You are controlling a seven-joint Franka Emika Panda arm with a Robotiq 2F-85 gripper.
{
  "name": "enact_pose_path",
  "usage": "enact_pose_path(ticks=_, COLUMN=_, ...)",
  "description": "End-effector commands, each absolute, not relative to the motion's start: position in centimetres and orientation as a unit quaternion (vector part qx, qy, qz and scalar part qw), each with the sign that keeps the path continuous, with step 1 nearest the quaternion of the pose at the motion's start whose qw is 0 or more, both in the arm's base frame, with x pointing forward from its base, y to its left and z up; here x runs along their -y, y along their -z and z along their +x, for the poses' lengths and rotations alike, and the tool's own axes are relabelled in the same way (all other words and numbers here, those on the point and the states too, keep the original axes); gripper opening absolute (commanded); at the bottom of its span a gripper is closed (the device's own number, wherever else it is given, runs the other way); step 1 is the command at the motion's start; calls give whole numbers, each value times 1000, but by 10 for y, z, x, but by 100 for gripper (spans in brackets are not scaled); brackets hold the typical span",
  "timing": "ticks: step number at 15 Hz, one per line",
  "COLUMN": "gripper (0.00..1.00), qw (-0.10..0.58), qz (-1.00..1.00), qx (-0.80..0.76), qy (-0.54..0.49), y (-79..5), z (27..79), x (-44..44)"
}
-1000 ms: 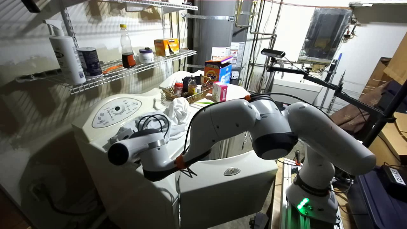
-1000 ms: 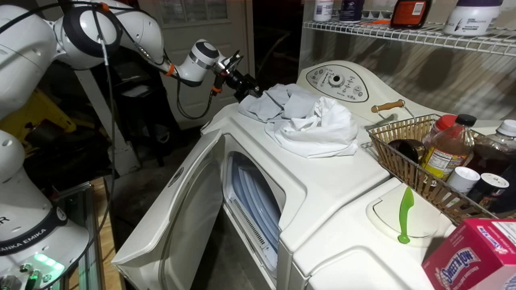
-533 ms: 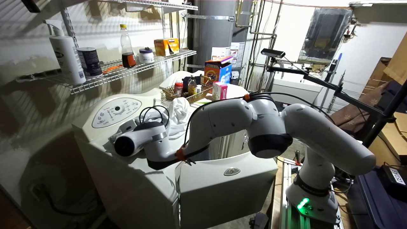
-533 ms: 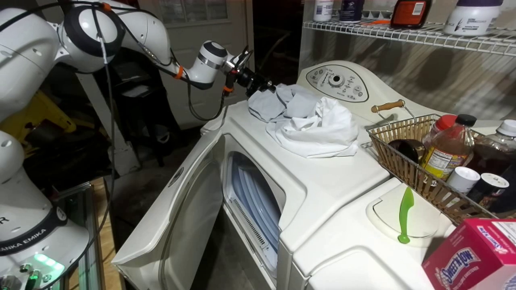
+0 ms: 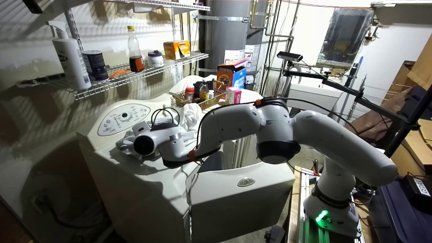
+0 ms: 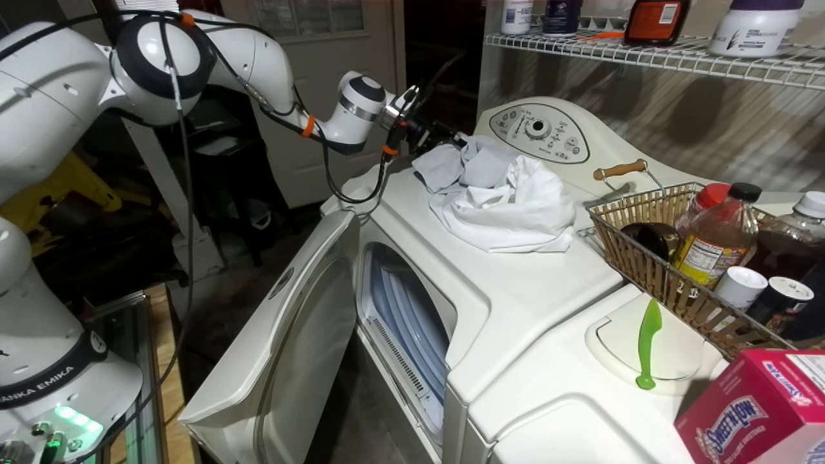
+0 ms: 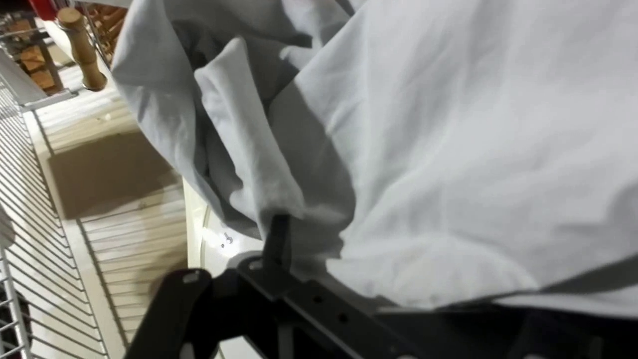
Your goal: Put the grey cloth into the washing machine
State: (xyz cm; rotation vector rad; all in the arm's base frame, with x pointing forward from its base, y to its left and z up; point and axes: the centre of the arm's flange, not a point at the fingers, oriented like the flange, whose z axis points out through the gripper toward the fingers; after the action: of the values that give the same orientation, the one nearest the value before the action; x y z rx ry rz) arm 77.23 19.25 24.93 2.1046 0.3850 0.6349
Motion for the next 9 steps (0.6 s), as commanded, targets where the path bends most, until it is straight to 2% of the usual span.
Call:
enact_pose_path(ticks=1, gripper=100, qw=429, qz=834, qx=-193, qy=-287, y=-235, z=807, x=-174)
enact_pose_path(ticks=2, gripper=100, qw=418, qz=837, qx=-200, qy=-290, y=-233, z=812, x=-170)
enact_pose_path(ticks=3, gripper=75, qw=411, qz=838, qx=-209, qy=-292, y=-231, z=815, x=-167)
enact_pose_path(ticks=4, gripper=74, qw=398, qz=843, qx=-217, qy=-290, y=-230, z=818, x=-165)
enact_pose_path(ticks=9, gripper=38, qw=316, qz=873, qx=-252, qy=-274, y=-254, z=810, x=-172)
